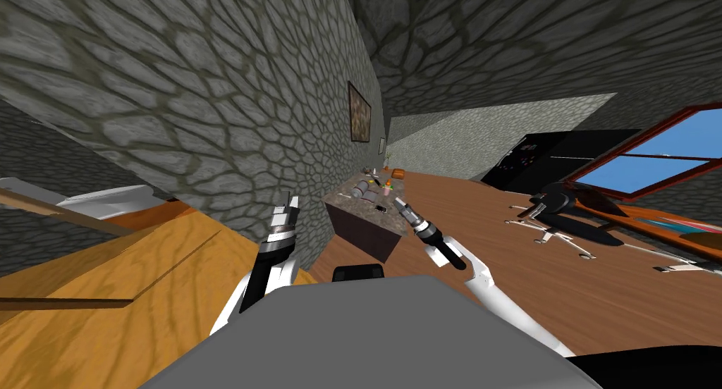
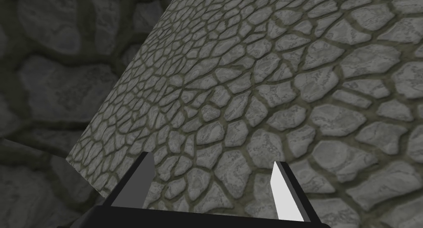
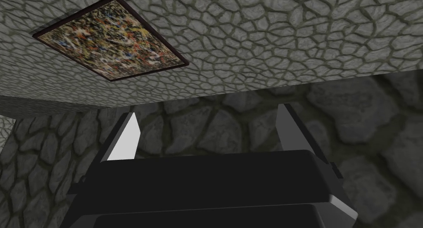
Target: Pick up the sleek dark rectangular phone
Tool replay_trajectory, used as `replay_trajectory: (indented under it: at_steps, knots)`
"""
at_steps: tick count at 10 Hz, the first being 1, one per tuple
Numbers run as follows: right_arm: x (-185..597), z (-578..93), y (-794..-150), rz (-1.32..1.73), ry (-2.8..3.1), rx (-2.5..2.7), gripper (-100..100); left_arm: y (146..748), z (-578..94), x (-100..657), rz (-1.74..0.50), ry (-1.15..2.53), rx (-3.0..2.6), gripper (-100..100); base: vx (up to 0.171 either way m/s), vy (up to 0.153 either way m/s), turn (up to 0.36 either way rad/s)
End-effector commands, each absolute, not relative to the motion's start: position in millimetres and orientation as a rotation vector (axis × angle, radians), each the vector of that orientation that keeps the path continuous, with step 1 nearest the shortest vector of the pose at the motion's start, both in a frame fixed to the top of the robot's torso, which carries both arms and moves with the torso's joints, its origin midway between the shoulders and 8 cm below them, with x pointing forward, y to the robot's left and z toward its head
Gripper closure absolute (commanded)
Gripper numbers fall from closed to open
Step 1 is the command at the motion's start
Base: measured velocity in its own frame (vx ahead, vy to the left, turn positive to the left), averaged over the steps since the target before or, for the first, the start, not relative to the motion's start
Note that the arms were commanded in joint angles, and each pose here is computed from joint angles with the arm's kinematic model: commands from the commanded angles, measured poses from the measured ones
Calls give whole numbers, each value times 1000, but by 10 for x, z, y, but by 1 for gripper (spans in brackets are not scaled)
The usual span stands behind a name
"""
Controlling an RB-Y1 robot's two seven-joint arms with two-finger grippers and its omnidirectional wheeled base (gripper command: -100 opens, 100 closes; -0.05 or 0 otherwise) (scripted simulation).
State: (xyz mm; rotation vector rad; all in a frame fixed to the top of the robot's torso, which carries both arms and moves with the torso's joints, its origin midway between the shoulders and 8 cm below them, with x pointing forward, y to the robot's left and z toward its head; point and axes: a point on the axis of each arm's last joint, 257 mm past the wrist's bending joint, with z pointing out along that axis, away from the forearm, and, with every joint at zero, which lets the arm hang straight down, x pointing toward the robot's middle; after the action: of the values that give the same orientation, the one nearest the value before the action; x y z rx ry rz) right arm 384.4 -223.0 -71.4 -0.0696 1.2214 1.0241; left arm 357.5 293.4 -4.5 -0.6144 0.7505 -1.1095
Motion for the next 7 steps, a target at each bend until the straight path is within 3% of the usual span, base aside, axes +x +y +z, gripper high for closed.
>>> replay_trajectory:
  at_steps: [1, 7]
  knots:
    - [3831, -787, -2226, 1006, 1260, -121, -100, 2934, -45, 3575, -1109, 751, -614, 0, 2, 57, 60]
    - [3858, -1214, -2319, 919, 1420, -299, -100, 2935, -46, 3574, -1109, 751, -614, 0, 12, 55, 81]
